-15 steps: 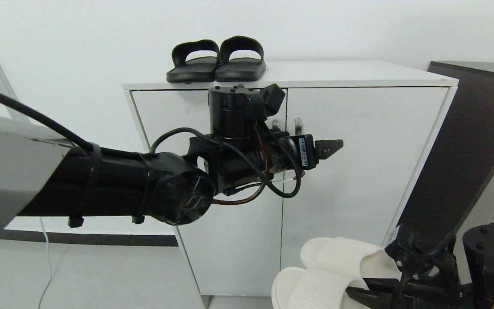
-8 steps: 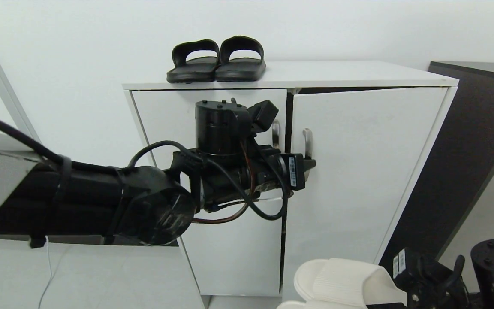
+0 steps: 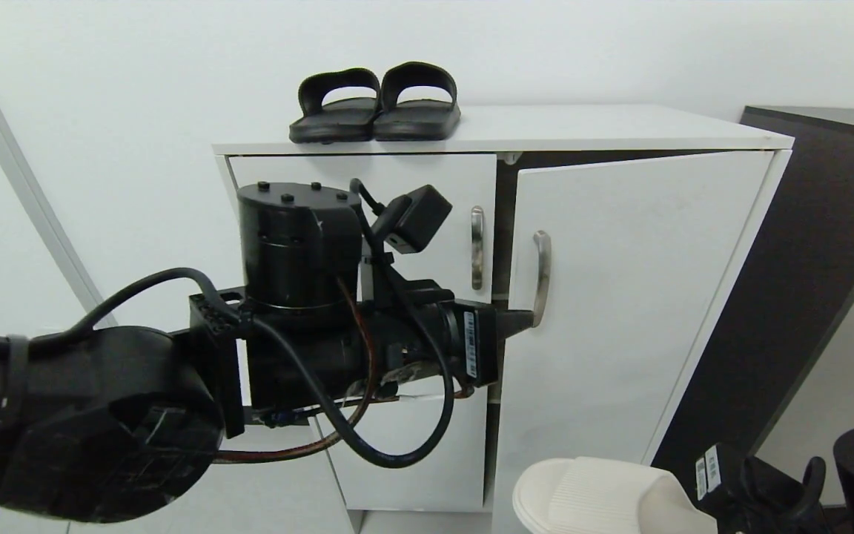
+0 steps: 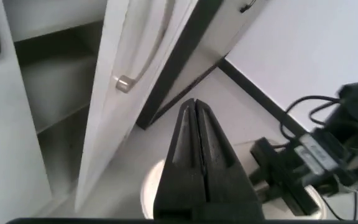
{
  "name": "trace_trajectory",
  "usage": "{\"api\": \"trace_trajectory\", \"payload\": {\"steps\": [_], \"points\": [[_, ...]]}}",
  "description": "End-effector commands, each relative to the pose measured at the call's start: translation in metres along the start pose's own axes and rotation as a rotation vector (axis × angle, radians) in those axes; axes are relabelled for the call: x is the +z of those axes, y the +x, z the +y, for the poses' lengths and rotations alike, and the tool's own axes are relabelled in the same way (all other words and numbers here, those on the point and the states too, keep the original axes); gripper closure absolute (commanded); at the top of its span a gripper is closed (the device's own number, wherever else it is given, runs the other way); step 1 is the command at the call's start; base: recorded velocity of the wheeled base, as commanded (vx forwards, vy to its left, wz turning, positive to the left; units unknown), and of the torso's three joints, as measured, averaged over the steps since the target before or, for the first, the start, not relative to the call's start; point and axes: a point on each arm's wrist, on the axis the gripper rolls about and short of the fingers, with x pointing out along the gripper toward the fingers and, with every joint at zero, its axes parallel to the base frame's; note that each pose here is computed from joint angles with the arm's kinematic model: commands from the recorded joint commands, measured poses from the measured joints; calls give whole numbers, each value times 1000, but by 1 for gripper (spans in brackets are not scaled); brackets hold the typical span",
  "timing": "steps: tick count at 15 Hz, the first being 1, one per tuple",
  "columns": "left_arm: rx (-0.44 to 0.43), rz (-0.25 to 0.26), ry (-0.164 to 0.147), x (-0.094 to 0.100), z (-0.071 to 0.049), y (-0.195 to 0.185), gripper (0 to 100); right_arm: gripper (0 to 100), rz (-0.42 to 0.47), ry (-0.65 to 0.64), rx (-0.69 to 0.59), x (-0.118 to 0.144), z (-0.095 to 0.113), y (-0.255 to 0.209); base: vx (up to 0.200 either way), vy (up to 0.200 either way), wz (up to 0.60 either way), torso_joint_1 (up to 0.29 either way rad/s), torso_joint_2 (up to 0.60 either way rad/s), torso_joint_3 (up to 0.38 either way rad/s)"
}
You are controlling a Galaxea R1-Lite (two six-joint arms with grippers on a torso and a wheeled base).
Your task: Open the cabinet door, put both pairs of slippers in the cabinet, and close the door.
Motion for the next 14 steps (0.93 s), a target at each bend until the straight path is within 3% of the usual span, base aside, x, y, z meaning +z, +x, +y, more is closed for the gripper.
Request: {"api": "trace_trajectory", "payload": {"steps": [1,3,4,7,11,14], "points": [[21,-39,-3,8,10,-4,100,100,0,-2,-1,0,0,0,0,0,0,0,0,0],[32,-78,-8,9,21,3,100,100,0,-11,-1,0,0,0,0,0,0,0,0,0],[37,-95,-25,7,30,12,100,100,0,-13,-1,0,0,0,0,0,0,0,0,0],[38,-132,-26,10,50,39,100,100,0,-14,-1,0,0,0,0,0,0,0,0,0],[-14,-143,-14,17,54,60,100,100,0,-14,-1,0,0,0,0,0,0,0,0,0],[-34,-158,-4,11,61,71,100,100,3,-14,2,0,0,0,0,0,0,0,0,0]]}}
